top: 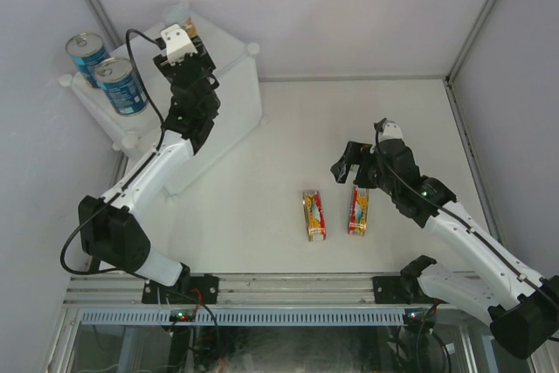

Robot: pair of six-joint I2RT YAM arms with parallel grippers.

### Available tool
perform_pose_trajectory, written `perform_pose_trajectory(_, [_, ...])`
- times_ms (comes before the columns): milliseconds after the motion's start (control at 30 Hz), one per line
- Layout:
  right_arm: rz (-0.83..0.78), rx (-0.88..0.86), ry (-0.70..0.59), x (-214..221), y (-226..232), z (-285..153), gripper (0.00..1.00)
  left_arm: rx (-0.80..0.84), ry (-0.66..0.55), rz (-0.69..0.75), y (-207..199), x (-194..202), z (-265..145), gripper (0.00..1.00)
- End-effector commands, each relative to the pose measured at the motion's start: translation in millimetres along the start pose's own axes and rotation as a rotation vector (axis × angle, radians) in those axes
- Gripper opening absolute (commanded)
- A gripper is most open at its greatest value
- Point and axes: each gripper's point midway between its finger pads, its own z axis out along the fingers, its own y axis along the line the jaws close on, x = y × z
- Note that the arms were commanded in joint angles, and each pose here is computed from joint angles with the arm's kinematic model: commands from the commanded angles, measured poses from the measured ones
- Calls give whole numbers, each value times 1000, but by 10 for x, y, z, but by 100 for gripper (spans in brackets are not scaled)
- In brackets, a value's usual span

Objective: Place and organize the canned foods onto the counter
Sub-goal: Place the canned food on the counter.

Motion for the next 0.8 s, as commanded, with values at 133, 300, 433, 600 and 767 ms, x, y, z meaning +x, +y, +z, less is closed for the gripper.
perform_pose_trajectory(133, [-15, -44, -71, -242, 156, -59, 91, 31, -138, -134, -120, -355, 101, 0])
perform_pose_trajectory(300, [-13, -52, -67, -237, 177, -39, 91, 27, -142, -147, -76, -300, 113, 0])
perform_pose_trajectory(433, [-16, -58, -64, -226, 202, -33, 92, 21, -138, -158, -13, -269, 106, 0])
perform_pose_trajectory(600, [-35, -66, -77, -244, 224, -57, 91, 13, -124, -135, 26, -255, 89, 0])
perform_pose_trajectory(767, [-57, -86, -69, -223, 259, -72, 92, -20, -100, -125, 91, -225, 74, 0])
